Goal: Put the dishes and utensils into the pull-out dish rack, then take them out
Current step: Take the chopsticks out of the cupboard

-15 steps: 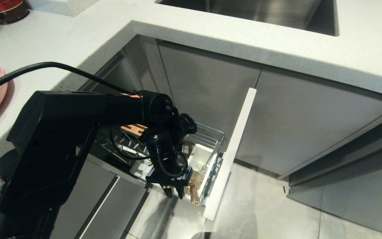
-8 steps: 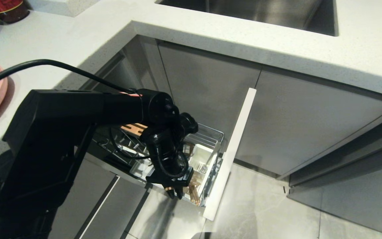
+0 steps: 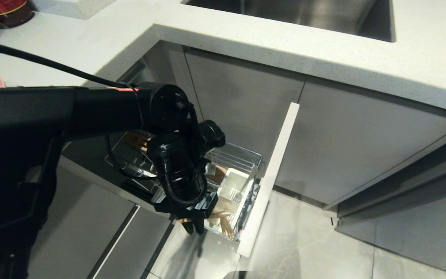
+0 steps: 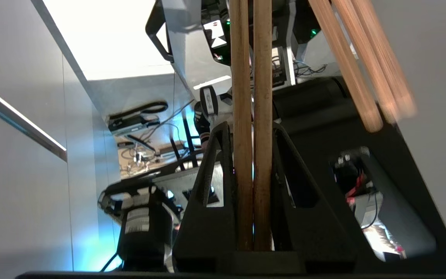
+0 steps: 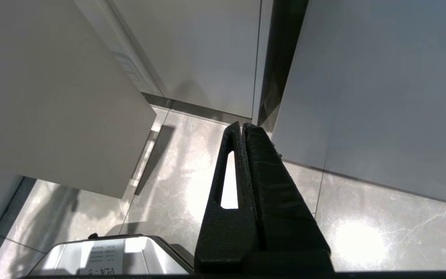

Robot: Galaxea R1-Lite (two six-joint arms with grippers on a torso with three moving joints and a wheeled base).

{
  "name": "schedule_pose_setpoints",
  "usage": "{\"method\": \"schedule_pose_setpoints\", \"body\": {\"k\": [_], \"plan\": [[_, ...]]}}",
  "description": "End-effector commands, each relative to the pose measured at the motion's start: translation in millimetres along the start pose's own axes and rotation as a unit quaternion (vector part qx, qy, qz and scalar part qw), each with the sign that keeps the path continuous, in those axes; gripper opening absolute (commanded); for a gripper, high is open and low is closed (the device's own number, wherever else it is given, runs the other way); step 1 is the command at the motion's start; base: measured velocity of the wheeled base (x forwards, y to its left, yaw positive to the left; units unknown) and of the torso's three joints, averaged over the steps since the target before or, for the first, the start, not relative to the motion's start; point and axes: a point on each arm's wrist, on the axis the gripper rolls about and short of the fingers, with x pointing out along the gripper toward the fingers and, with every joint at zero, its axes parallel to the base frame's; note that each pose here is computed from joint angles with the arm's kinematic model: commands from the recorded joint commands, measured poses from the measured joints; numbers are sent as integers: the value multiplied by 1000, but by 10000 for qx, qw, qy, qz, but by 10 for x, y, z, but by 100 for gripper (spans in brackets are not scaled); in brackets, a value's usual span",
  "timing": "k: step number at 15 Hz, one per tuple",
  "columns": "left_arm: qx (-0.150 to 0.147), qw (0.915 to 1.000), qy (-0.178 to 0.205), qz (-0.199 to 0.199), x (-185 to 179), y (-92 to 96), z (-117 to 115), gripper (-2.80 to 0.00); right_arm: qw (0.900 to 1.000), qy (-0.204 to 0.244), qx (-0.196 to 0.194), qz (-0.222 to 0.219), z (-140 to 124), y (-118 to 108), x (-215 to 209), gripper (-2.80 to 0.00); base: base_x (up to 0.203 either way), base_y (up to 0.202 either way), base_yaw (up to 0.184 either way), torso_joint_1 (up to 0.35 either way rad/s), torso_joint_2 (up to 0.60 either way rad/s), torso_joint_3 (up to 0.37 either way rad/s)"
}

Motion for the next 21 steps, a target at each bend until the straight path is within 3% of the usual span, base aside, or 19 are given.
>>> {"method": "schedule_pose_setpoints", "body": {"k": [1,16,21], "plan": [[76,9995,-280,-95,-278,-6,-213,-280,10000,-23,4,0,-1,0,-3,-280,0,0,0,0,0,0],[384,9914,-1195,-359,-1047,88,-1037,-280,10000,-23,4,0,-1,0,-3,-280,0,0,0,0,0,0],[542,9811,-1796,-475,-1327,150,-1445,-280,10000,-23,4,0,-1,0,-3,-280,0,0,0,0,0,0]]}}
